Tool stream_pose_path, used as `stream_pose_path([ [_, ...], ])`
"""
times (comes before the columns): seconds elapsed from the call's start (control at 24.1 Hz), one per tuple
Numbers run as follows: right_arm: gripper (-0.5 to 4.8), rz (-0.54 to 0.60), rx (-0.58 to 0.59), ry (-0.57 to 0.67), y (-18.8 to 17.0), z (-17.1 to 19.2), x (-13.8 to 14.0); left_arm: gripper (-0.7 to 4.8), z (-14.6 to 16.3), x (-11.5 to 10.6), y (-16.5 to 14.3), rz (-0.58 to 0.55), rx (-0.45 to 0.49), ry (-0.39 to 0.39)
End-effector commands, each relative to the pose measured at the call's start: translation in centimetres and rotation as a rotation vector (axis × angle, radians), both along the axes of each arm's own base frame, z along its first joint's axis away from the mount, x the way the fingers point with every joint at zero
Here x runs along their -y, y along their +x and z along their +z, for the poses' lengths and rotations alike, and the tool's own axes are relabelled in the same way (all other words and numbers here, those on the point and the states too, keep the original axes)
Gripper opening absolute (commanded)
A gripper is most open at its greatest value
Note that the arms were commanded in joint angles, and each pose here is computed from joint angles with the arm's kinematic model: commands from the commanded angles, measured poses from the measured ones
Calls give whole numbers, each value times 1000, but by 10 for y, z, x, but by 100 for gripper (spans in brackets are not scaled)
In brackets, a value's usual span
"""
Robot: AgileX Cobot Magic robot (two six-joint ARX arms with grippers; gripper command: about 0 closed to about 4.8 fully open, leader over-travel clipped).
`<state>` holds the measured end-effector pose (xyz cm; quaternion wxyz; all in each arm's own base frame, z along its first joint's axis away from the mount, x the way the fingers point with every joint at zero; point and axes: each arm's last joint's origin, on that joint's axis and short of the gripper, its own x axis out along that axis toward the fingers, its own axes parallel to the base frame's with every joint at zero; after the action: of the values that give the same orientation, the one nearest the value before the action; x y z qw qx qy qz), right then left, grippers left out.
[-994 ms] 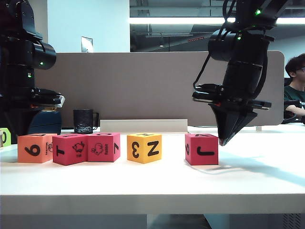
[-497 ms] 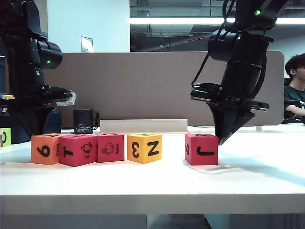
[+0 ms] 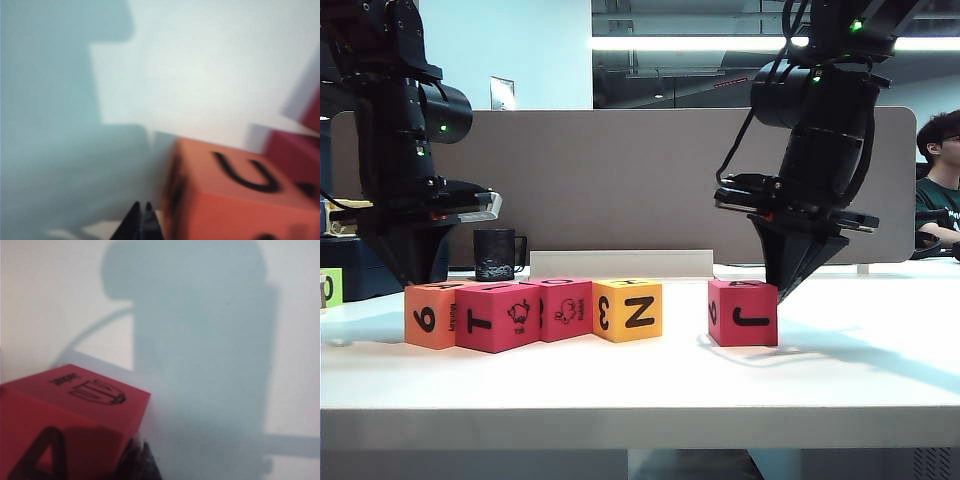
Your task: Select the appropriate blocks from the scattered letter blocks on the table and arrange them in a row to spell out "ALOHA".
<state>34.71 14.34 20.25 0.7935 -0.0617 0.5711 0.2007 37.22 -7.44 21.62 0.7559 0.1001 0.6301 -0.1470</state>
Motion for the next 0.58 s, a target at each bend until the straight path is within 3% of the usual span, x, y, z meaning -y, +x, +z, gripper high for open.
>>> stream_pose_path([
  [0.04,-5,-1,33,15,2,5,-1,-6,11,-2,5,21,63,109],
  [0.12,-5,0,40,19,3,6,-1,-6,23,-3,9,35,102,154],
  [0.21,-5,0,45,21,3,7,-1,-6,33,-3,10,35,112,146],
  [0.37,-5,3,98,40,4,27,-2,-6,57,4,10,7,97,-22],
  [0.46,-5,9,176,69,5,71,-2,-5,61,13,7,-18,76,-53],
  [0.58,-5,43,240,84,-2,107,-5,-5,61,24,1,-59,35,-95],
])
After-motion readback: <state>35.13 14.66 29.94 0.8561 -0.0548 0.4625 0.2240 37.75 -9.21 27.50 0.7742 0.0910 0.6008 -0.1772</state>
